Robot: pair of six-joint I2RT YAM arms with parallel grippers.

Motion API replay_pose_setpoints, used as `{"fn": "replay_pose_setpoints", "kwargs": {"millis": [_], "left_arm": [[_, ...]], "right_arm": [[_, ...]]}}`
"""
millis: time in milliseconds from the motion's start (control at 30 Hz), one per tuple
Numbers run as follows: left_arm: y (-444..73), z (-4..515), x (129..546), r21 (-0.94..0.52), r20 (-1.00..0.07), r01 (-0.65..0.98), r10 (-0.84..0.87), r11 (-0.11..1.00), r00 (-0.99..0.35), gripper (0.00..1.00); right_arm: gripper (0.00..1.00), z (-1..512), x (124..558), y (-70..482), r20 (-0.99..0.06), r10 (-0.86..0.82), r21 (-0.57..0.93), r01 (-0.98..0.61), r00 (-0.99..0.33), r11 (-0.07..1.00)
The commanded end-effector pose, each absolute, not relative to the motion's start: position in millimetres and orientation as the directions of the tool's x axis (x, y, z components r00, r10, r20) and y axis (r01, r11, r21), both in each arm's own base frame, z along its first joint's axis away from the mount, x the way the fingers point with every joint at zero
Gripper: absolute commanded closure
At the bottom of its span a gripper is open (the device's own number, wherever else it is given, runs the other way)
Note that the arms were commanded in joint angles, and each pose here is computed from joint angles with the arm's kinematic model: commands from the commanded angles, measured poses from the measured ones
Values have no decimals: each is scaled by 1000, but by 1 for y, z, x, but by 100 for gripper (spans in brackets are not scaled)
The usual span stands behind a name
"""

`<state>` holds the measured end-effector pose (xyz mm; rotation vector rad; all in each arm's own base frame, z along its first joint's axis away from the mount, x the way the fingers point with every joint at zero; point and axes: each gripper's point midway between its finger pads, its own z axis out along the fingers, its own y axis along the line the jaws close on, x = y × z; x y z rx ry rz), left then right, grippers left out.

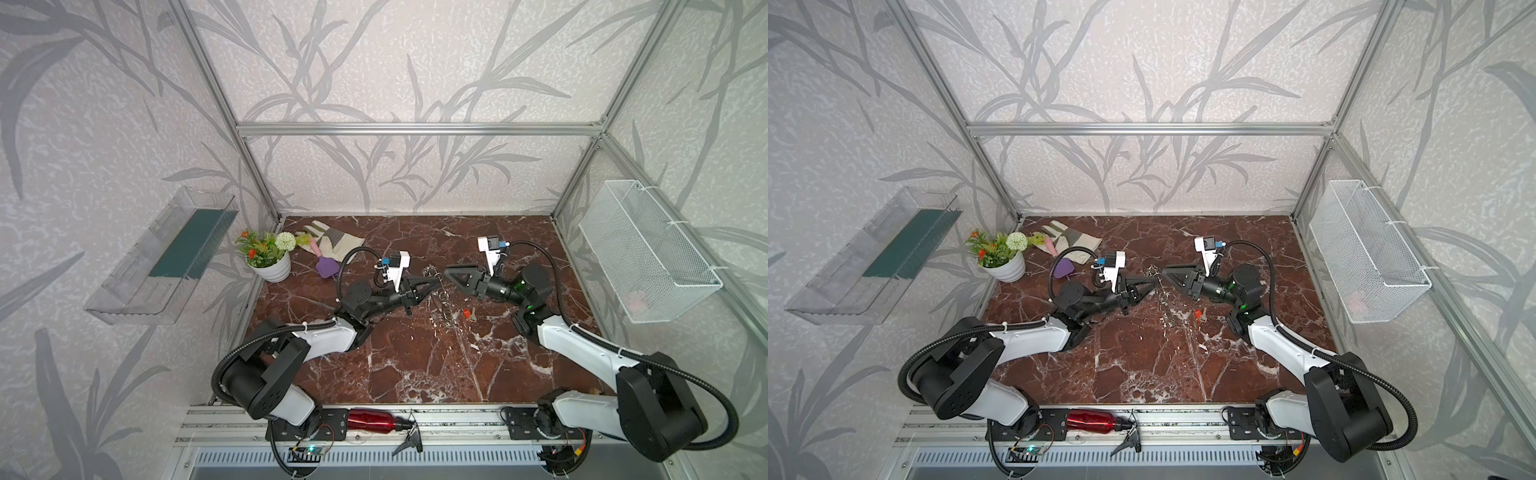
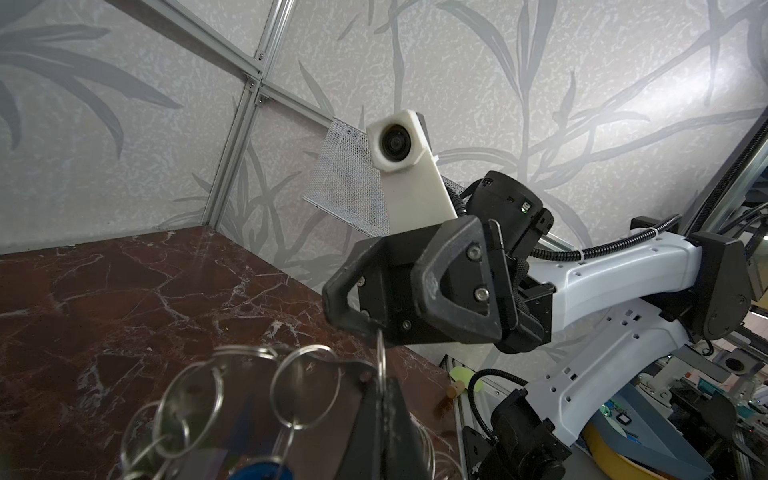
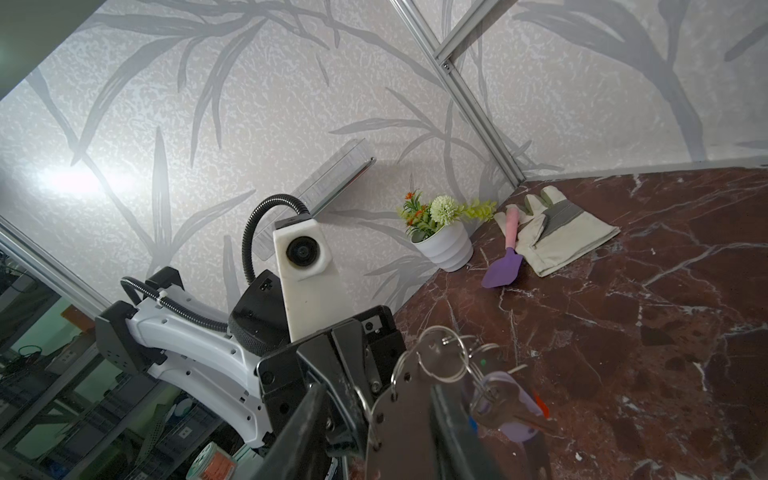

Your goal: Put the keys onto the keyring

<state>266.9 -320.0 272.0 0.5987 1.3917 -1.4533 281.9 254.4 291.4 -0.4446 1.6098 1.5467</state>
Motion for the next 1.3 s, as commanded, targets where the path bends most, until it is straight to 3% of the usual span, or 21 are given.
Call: {"fn": "replay_pose_setpoints", "kwargs": {"millis": [0,500,800,1267], "left_arm": [[-317,313,260,-351,-873,931,-392,98,-289,100],[-320,311,260,-355,-875,931,-381,83,-299,100],[-317,307,269,-387,-862,916,-394,107,-318,100],[-309,301,288,-508,-799,850,-445,139,-404,100]], "right_arm": [[62,311,275,256,-779,295,604,-788,-553,116],[79,301,278,265,-764,265,627,-775,-588,87],[100,299,278,267,-758,255,634,-771,-600,68],[100,293,283,265,-766,268,629,-768,-585,119]]}}
